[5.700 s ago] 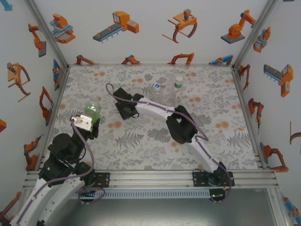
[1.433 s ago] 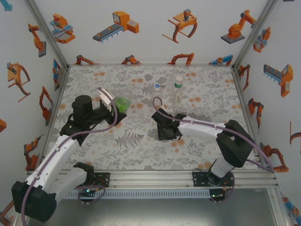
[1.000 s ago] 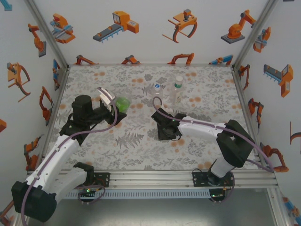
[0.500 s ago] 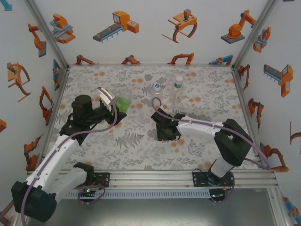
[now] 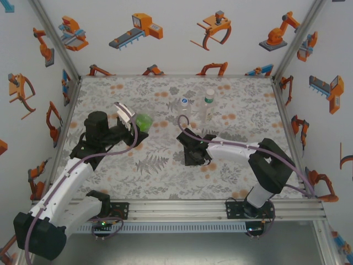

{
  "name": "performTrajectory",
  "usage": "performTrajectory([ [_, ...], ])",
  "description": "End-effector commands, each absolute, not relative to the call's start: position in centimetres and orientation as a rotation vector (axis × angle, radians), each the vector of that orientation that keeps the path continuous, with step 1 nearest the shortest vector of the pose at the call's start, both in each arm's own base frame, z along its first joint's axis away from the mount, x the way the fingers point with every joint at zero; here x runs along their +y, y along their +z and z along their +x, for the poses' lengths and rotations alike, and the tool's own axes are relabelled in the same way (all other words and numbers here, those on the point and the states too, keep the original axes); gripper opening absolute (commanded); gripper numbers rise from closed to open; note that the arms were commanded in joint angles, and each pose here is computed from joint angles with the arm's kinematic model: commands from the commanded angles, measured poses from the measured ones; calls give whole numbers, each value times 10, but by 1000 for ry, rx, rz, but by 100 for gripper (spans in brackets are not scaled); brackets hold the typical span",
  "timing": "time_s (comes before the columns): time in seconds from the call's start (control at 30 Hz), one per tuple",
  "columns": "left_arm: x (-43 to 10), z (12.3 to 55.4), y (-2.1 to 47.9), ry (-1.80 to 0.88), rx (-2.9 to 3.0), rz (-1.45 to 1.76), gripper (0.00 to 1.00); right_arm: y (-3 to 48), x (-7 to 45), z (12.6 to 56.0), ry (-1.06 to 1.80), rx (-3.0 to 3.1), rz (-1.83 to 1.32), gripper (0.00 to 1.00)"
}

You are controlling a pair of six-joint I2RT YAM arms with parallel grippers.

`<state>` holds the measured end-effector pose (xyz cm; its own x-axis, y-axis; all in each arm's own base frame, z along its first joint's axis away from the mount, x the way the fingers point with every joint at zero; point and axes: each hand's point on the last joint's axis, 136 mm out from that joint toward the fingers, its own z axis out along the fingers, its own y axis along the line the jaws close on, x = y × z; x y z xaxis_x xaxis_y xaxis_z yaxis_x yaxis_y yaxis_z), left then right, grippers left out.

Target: Screw on the bottle caps

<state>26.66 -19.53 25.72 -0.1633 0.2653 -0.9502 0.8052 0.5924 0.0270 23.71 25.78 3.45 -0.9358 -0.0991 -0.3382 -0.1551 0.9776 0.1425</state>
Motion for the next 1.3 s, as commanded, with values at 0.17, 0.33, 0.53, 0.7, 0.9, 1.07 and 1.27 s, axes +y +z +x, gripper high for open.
performTrajectory([
  [0.17,-195,267,272,-609,1687,885,0,27,257,237,284,2788,-116,20],
  [0.33,-195,267,272,-608,1690,886,0,29,263,246,464,2753,-38,18],
  [0.53,-195,267,272,-608,1690,886,0,22,257,251,800,2704,213,20],
  [0.7,-195,267,271,-608,1691,885,0,6,222,240,802,2717,409,31],
  [0.9,-197,268,268,-622,1701,887,0,8,201,233,699,2743,425,37],
  [1.07,-197,268,268,-618,1708,891,0,13,202,240,640,2763,368,39],
  [1.27,-196,269,268,-609,1712,887,0,22,203,252,504,2799,245,44],
])
